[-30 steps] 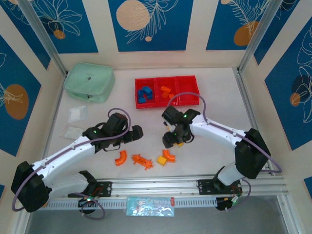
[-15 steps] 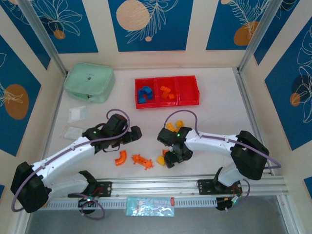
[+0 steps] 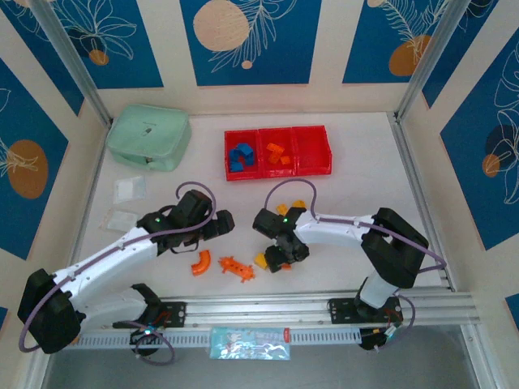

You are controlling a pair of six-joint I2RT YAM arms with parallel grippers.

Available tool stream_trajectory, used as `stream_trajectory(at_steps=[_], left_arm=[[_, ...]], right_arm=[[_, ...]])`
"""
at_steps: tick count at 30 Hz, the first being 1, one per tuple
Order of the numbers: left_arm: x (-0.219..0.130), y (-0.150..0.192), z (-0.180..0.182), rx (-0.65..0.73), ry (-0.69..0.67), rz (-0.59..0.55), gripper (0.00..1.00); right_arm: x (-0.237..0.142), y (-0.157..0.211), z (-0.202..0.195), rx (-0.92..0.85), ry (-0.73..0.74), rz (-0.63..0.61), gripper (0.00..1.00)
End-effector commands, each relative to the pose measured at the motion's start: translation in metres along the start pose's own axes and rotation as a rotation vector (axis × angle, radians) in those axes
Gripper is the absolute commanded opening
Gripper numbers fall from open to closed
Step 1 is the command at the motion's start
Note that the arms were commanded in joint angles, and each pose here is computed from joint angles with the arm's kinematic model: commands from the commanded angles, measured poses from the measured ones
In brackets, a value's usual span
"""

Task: Sort the legos into containers by color
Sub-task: Rotate the lego at the bottom-center of the table, then pick up the lego from the bottom-center of the table.

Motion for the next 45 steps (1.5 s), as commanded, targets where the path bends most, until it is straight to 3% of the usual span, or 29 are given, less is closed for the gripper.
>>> stream_trajectory(at_steps=[1,9,21,26,33,38,41,45], left_arm=[[-0.004,0.0,0.003,0.009,-0.021,-0.007,0.99],[-0.004,0.0,0.004,0.013,-0.029,-0.008,0.99],[-0.005,-0.002,0.004,0.015,-0.028,-0.014,0.99],[-0.007,-0.005,0.001,0.02,-0.021,-0.02,0.99],[-0.013,-0.015,-0.006,0.038,-0.01,-0.038,0.99],[-0.02,-0.035,-0.013,0.059,0.001,-0.08,0.99],[-0.019,-0.046,-0.013,0.062,-0.007,-0.095,0.99],[-0.021,-0.063,-0.017,0.065,0.003,-0.128,0.99]], right_arm=[[0.002,-0.018,-0.005,0.012,0.029,-0.049,0.71],[0.011,-0.012,0.003,-0.022,-0.002,-0.013,0.64],[0.014,0.004,0.002,-0.018,0.02,0.013,0.45],[0.008,0.004,0.003,-0.016,0.009,0.002,0.36],[-0.024,-0.006,0.013,-0.008,-0.091,-0.052,0.34],[-0.077,-0.046,0.009,0.048,-0.175,-0.179,0.34],[-0.099,-0.093,0.005,0.115,-0.264,-0.27,0.34],[-0.107,-0.158,-0.016,0.179,-0.217,-0.35,0.34]])
Point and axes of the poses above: each hand's point on the last joint's axis, 136 mm out from that joint toward the fingers, its own x axis out along the fingers, its own z axis along the line the jaws close on, y = z × x, the point moved 1 cm from there along -x, back along the fingers, and after that the axes turned 11 degrees about x, right-handed, at the moved point
